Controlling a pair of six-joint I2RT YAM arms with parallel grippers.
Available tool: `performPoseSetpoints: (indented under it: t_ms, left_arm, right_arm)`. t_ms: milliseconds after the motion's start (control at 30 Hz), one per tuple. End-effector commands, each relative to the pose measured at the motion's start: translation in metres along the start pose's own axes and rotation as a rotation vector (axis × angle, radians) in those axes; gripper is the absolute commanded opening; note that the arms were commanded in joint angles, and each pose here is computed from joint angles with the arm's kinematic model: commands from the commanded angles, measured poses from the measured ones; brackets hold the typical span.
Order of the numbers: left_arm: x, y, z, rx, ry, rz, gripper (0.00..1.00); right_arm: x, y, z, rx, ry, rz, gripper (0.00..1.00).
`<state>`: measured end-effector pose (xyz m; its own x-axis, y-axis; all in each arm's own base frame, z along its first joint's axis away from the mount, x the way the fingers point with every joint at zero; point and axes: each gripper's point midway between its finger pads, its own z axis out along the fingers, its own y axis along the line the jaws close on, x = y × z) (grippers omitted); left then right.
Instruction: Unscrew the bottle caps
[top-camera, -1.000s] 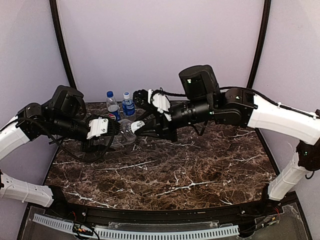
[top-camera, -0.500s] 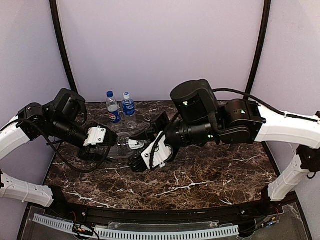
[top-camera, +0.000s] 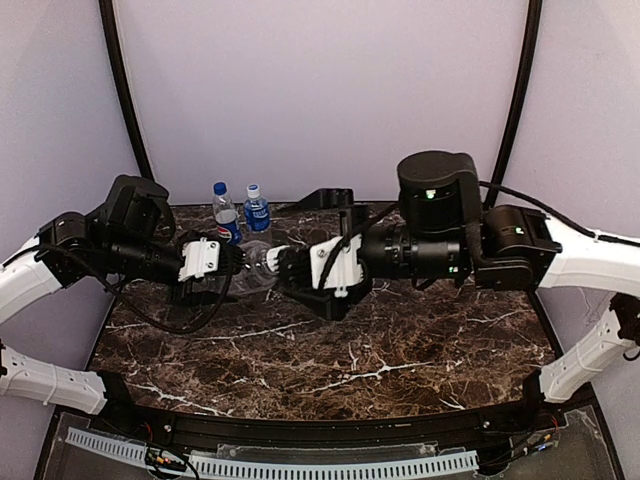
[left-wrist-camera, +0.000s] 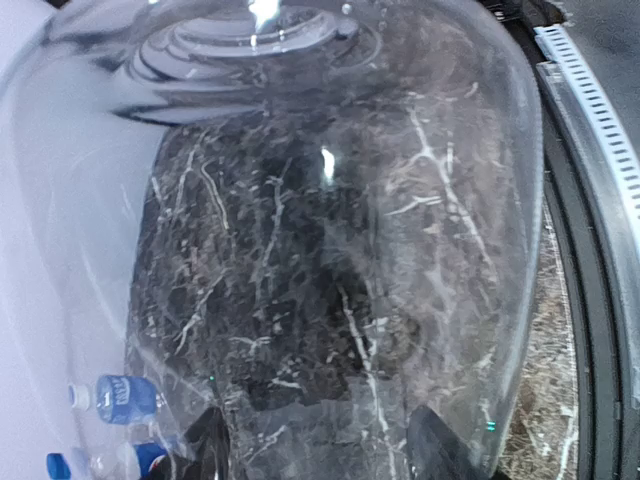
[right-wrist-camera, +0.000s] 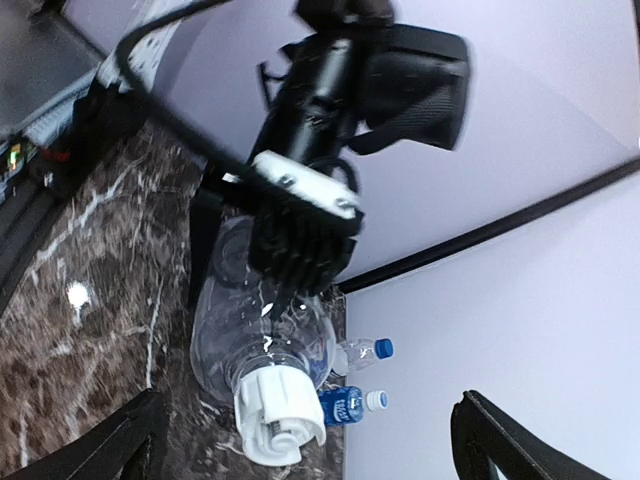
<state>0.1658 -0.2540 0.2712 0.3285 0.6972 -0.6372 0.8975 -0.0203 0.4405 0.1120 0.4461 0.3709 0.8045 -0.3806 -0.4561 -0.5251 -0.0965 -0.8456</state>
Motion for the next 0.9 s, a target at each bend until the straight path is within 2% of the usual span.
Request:
performPoseSetpoints:
  t_ms: [0,33,67,133,233,267,333,467,567,633,733,867]
  left_arm:
    - [-0.003,0.061,-0.007,-0.327,0.011,0.004,0.39]
    - [0.004,0.069,-0.007,-0.382,0.05,0.007,0.39]
    - [0.001,0.08,-0.009,-0.434,0.038,0.015,0.39]
    - [0.006,0.093,-0.011,-0.513,0.069,0.03,0.39]
    - [0.016,0.105,-0.011,-0.591,0.127,0.053,0.39]
    - [0.017,0.109,-0.012,-0.615,0.139,0.055,0.39]
    - [0.019,0.113,-0.011,-0.638,0.152,0.069,0.39]
    - [0.018,0.114,-0.01,-0.641,0.154,0.089,0.39]
    - [0.018,0.113,-0.009,-0.639,0.152,0.094,0.39]
    - [0.018,0.113,-0.009,-0.637,0.156,0.098,0.39]
    - [0.018,0.112,-0.009,-0.635,0.155,0.1,0.39]
    - [0.018,0.112,-0.008,-0.633,0.153,0.105,0.39]
  right_arm:
    - [-0.01,-0.053,-0.045,0.113,-0.168,0.566,0.99]
    - [-0.009,-0.056,-0.047,0.095,-0.198,0.685,0.99]
    - [-0.006,-0.062,-0.048,0.097,-0.215,0.813,0.99]
    - [0.011,-0.076,-0.046,0.162,-0.181,1.063,0.99]
    - [0.041,-0.088,-0.045,0.252,-0.128,1.492,0.92]
    - [0.05,-0.088,-0.045,0.268,-0.114,1.602,0.86]
    - [0.064,-0.084,-0.042,0.313,-0.082,1.744,0.82]
    - [0.08,-0.081,-0.026,0.327,-0.038,1.844,0.81]
    - [0.082,-0.085,-0.009,0.269,-0.038,1.872,0.88]
    - [0.078,-0.09,-0.003,0.225,-0.055,1.878,0.88]
    - [0.082,-0.091,0.011,0.162,-0.056,1.904,0.82]
    - [0.079,-0.091,0.021,0.107,-0.062,1.908,0.69]
